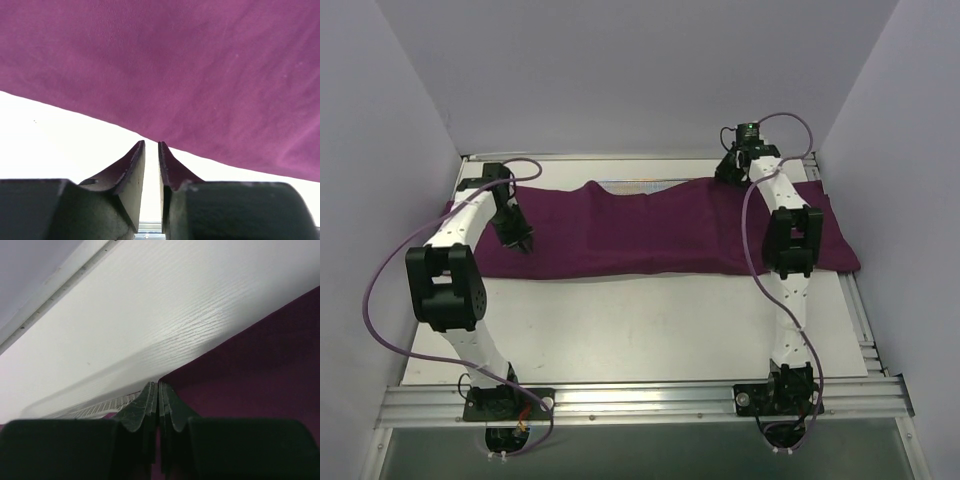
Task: Open and lay out the surgical kit
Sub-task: Open the surgical kit at the center of the board.
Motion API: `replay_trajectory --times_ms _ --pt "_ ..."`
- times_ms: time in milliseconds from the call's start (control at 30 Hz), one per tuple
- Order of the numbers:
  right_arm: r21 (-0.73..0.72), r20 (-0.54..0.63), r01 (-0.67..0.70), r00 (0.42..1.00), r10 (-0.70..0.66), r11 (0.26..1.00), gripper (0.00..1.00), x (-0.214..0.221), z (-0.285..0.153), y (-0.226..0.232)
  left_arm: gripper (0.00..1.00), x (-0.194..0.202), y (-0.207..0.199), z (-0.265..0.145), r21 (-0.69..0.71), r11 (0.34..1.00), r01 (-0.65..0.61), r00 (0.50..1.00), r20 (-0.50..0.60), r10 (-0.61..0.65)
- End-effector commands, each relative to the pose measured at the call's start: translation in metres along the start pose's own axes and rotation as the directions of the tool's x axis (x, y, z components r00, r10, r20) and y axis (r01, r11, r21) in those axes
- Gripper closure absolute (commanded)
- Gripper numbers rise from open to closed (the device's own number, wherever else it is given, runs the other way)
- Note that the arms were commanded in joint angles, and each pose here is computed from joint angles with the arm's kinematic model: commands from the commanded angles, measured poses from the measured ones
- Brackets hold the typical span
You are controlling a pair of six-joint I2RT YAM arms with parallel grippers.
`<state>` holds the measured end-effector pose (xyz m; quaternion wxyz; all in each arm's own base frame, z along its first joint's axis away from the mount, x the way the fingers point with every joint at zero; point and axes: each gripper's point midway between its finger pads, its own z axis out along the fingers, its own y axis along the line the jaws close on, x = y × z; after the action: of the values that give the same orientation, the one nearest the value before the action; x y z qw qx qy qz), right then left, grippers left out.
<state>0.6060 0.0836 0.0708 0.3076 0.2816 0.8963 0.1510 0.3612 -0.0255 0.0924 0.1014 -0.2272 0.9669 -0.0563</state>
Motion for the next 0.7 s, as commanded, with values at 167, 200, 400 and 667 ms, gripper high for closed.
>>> replay_trajectory --times_ms 167,200,400,667 --pt "-0.067 0.085 0.073 0.994 -0.067 0.995 1.00 -0.024 -0.101 0.034 0.69 -0.020 -0.013 -0.044 0.054 0.998 -0.026 0.994 0.110 0.020" --pt "-0.055 0.058 0.076 0.996 -0.073 0.996 1.00 -0.013 -0.102 0.028 0.68 -0.020 -0.016 -0.044 0.066 0.998 -0.023 0.994 0.108 0.016" --pt "-0.090 -0.017 0.137 0.990 -0.139 0.986 1.00 0.031 -0.146 0.020 0.58 -0.024 -0.038 -0.047 0.167 0.986 0.020 0.996 0.086 -0.035" --pt "-0.116 -0.163 0.209 0.960 -0.226 0.971 1.00 0.117 -0.184 -0.033 0.44 -0.021 -0.072 -0.032 0.323 0.939 0.119 0.993 -0.014 -0.121"
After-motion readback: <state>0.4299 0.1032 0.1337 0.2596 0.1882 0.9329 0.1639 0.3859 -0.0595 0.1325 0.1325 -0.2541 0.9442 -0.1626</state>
